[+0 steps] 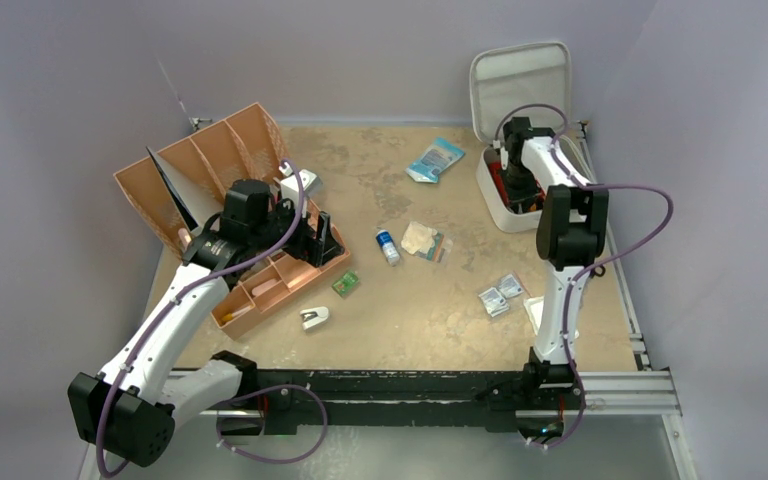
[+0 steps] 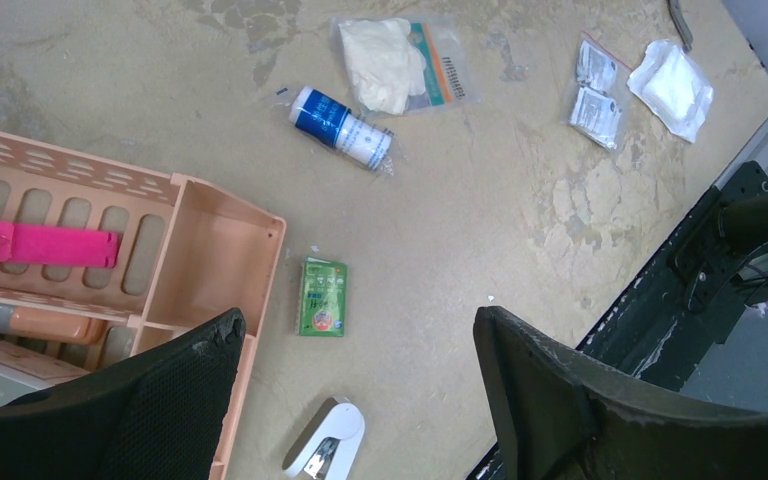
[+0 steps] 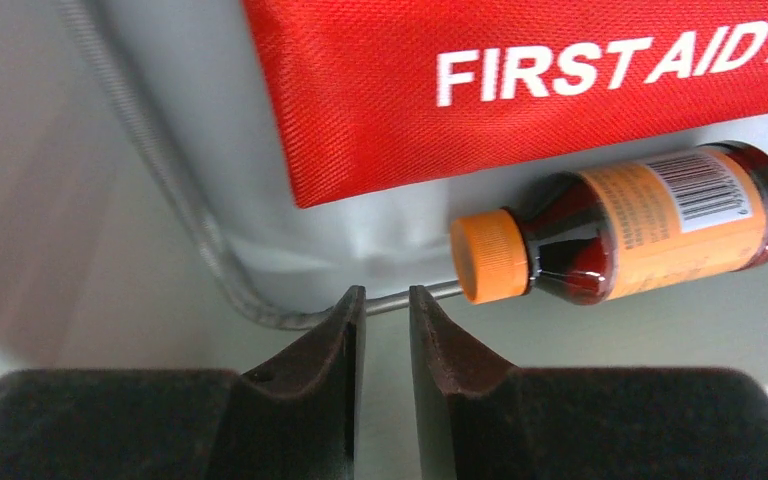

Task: Organize the medicine kit
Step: Place the pill bottle in the medicine box.

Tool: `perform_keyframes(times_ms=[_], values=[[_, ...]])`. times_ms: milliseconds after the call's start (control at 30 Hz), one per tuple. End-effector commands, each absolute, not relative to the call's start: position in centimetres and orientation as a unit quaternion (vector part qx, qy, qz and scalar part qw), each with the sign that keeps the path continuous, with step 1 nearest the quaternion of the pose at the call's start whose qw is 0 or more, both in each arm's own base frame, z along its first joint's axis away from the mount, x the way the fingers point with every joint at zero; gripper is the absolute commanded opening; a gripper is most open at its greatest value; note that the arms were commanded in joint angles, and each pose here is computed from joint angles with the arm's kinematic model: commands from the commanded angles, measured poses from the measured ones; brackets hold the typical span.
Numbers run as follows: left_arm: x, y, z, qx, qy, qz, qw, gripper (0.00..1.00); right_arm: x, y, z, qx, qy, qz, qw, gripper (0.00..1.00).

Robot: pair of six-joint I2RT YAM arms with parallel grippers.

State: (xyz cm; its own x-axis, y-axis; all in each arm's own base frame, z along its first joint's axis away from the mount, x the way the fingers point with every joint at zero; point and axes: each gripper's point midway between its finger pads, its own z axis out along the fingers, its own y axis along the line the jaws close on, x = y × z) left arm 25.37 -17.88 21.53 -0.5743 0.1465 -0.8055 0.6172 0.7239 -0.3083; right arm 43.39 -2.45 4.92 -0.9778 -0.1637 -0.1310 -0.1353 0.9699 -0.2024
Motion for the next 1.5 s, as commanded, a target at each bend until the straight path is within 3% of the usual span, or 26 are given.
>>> perform_keyframes(times_ms=[0,433,933,1467], values=[[25.5,-17.8,21.6,0.238,0.832,-0.286,0.411,0.83,43.7,-5.1,6.4,-0.064,0.982,-0.159,0.078,0.25],[25.7,-17.4,21.4,0.234,0.838,-0.274,0.409,0.83,44.6,-10.4,6.6,-0.006,0.973,-0.202,0.113,0.24],[26.0,-17.2,21.0,0.230,0.843,-0.266,0.408,0.83,45.5,-10.9,7.4,0.017,0.968,-0.204,0.148,0.25],[26.0,-16.8,21.3,0.221,0.845,-0.257,0.414,0.82,43.3,-6.1,17.0,0.122,0.962,-0.079,0.231,0.43]])
